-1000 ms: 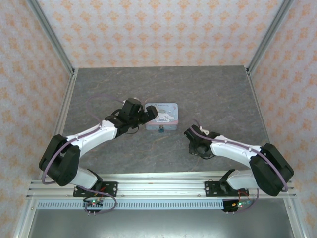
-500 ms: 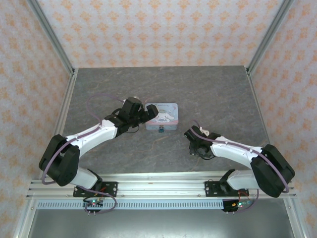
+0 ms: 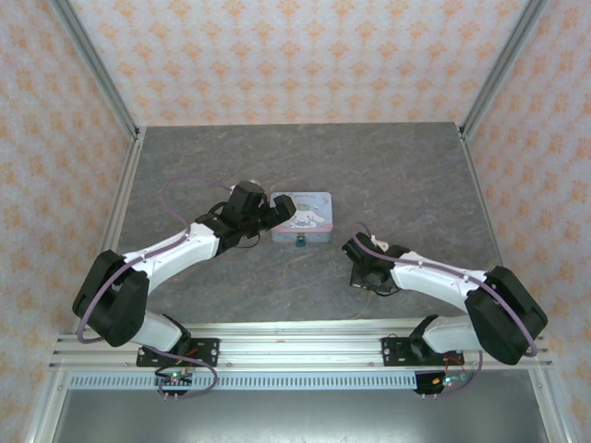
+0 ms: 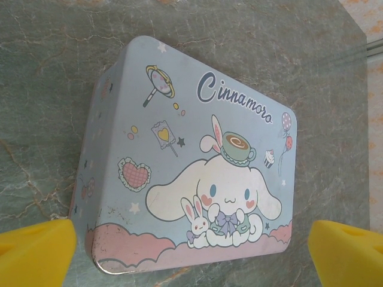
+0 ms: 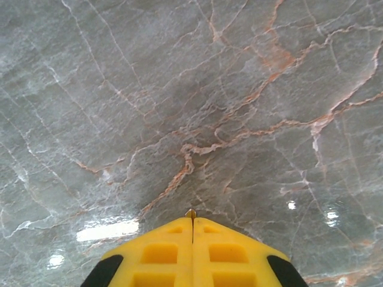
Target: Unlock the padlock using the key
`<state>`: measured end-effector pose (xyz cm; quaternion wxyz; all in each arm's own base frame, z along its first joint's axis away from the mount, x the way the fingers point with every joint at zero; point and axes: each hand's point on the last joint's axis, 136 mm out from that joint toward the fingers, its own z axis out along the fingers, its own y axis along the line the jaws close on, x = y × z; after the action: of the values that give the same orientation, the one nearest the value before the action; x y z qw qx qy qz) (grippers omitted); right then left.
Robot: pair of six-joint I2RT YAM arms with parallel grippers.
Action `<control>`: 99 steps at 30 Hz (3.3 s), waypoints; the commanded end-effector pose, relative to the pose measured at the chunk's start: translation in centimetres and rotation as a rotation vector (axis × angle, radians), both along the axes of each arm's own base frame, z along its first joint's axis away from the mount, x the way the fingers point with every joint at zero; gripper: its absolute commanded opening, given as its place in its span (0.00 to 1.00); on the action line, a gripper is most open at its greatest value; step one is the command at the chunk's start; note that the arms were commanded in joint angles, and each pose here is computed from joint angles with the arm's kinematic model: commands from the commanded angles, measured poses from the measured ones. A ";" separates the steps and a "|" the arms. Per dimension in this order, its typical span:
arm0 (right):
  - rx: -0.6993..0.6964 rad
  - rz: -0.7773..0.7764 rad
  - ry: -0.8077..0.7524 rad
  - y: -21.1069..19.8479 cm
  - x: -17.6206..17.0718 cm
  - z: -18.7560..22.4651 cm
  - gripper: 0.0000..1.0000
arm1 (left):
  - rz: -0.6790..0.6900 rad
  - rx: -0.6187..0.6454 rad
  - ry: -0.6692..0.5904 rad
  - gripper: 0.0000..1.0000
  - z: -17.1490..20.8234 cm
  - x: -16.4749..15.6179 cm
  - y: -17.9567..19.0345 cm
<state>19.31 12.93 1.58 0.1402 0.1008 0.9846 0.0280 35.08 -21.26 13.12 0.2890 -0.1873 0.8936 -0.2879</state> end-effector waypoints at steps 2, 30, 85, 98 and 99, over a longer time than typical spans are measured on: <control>0.168 -0.001 -0.034 3.7 1.2 1.9 0.00 | -0.026 0.005 -0.044 1.00 1.0 0.5 -0.6; 0.576 -0.053 -0.337 10.7 10.1 17.2 0.00 | 0.312 -0.619 0.091 1.00 3.9 0.5 -2.2; 0.855 -0.226 -0.440 13.0 15.2 21.2 0.00 | 0.449 -1.027 0.100 0.35 5.1 3.5 -7.5; 0.847 -0.235 -0.443 12.5 15.0 20.8 0.00 | 0.472 -0.982 0.096 0.17 4.5 3.1 -6.7; 0.847 -0.237 -0.443 12.5 15.0 20.8 0.00 | 0.474 -0.978 0.094 0.16 4.5 3.1 -6.7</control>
<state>34.16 26.04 21.42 0.2785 0.2458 0.8265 0.4230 38.61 -28.63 18.13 0.1682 -0.5043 0.5930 -0.6047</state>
